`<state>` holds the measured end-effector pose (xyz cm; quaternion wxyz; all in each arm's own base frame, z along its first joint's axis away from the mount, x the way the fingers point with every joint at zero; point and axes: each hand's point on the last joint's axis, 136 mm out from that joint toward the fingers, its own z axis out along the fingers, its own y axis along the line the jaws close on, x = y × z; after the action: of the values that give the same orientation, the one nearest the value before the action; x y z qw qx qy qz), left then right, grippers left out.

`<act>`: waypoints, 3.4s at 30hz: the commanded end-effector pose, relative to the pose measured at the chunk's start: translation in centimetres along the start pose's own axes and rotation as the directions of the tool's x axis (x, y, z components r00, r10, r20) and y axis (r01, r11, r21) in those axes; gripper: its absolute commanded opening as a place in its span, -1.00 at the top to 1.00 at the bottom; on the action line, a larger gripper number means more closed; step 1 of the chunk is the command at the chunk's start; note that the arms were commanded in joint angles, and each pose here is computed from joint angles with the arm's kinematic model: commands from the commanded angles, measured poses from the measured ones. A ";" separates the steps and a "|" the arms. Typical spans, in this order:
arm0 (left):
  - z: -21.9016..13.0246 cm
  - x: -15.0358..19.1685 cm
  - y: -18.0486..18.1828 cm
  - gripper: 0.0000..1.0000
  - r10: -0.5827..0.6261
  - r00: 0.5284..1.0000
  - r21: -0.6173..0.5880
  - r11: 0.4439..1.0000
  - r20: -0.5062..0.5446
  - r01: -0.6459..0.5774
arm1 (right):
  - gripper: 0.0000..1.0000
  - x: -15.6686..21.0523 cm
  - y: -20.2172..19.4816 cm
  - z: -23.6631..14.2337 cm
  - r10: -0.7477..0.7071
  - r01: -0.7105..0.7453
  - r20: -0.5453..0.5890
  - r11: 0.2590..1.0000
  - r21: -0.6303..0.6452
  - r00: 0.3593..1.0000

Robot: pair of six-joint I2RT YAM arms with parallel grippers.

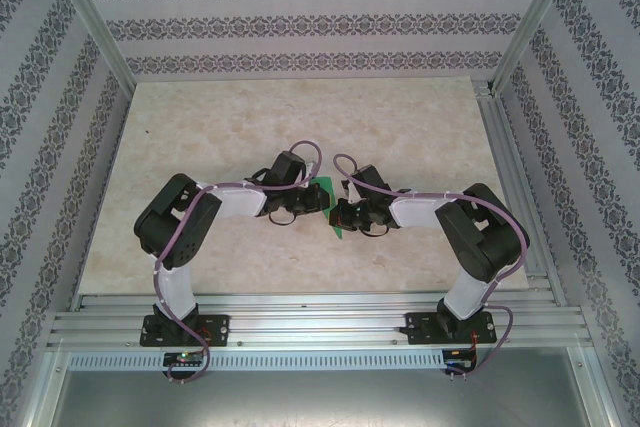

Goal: Fold a paper plane with a square sheet of paper (pick it up from the middle)

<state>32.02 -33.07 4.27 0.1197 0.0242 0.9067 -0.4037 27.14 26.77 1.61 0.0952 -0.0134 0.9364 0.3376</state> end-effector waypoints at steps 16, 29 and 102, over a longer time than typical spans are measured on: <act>2.0 1.2 2.8 0.69 -0.112 0.994 -0.100 0.989 -0.011 0.110 | 1.00 1.5 -2.8 0.3 0.059 -0.056 -0.031 0.995 0.078 0.998; 1.2 -2.0 5.2 0.66 -0.116 0.992 -0.177 0.976 0.048 0.123 | 1.00 5.9 -7.0 0.6 0.082 -0.052 -0.143 0.978 0.202 0.986; 0.5 -6.9 10.7 0.64 -0.094 0.996 -0.276 0.957 0.012 0.093 | 0.96 4.9 -0.7 -3.6 -0.032 0.028 -0.067 0.998 -0.055 0.997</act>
<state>40.39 -28.90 2.21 0.1104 -0.0173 0.9262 -0.3600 22.06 24.66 1.63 0.0605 -0.0320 0.9251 0.3734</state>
